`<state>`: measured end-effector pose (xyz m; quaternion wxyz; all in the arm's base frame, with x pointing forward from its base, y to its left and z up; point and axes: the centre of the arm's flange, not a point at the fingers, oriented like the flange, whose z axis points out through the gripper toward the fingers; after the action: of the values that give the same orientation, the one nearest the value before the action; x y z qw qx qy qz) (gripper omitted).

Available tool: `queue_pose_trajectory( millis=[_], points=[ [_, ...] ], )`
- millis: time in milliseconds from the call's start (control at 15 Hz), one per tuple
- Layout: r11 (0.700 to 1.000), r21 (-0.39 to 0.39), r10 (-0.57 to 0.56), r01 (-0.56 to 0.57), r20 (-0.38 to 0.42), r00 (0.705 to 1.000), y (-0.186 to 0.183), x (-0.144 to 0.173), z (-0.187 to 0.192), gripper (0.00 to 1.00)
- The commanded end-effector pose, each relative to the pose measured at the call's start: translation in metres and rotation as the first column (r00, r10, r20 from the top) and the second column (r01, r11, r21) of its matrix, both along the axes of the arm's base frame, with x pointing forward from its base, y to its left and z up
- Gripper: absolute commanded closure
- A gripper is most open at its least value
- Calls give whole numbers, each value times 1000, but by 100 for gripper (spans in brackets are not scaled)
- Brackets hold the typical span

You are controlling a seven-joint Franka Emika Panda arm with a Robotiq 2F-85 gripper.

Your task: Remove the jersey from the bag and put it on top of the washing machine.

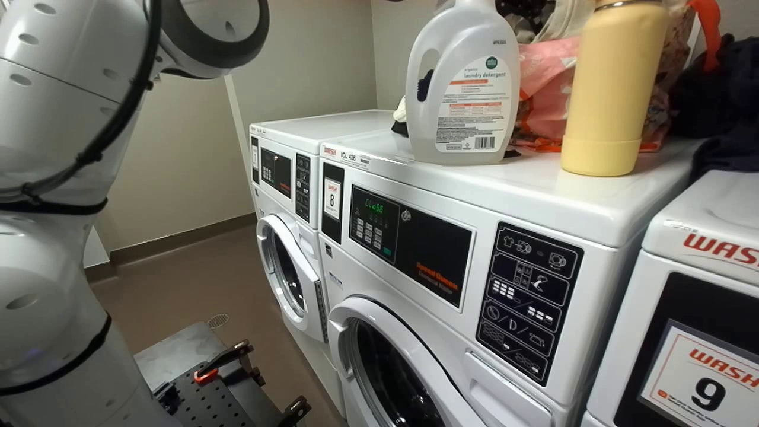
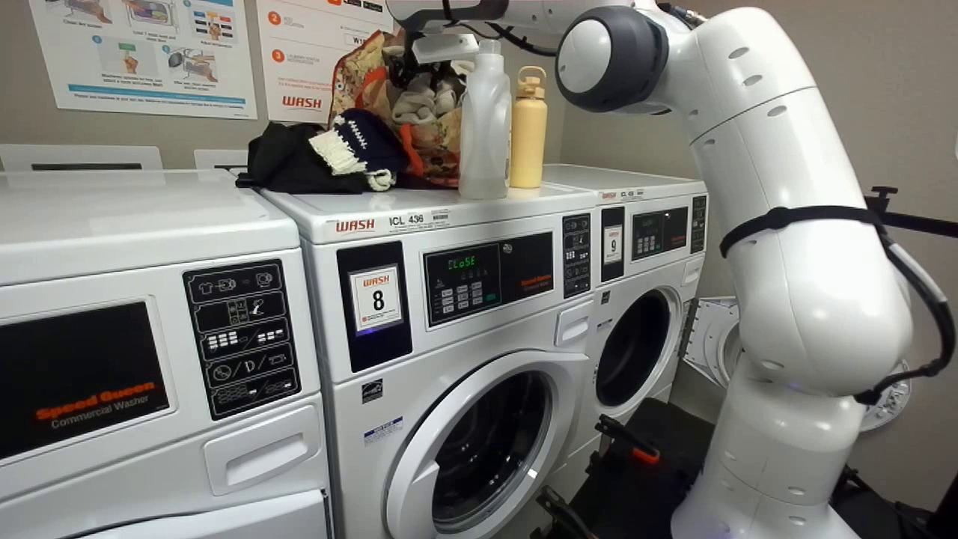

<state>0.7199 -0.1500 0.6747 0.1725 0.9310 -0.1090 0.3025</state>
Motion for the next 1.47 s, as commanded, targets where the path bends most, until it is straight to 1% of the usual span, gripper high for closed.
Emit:
queue_pose_trajectory(
  millis=[0,200,333,400,467,533,600,667,733,933,1067,1200,1267,1400],
  points=[
    [998,-37,-50,50,-7,999,-4,11,6,51],
    [997,-56,-58,58,-8,998,-3,9,9,74],
    [996,-57,-66,65,-14,998,-2,7,14,88],
    [995,-51,-82,80,-21,996,-1,5,17,96],
    [995,-39,-96,95,-18,995,0,3,21,99],
    [994,-23,-110,110,-7,994,2,-1,27,100],
    [992,-10,-129,129,10,992,5,-5,35,96],
    [990,-2,-140,141,32,990,8,-10,43,98],
    [987,9,-158,158,66,985,14,-18,53,96],
    [985,46,-170,165,157,973,31,-39,86,96],
    [986,63,-165,155,213,963,45,-54,109,96],
    [989,62,-147,136,255,956,63,-71,132,96],
    [991,58,-132,120,272,953,72,-79,140,96],
    [997,40,-79,70,280,957,96,-95,155,96]
  ],
)
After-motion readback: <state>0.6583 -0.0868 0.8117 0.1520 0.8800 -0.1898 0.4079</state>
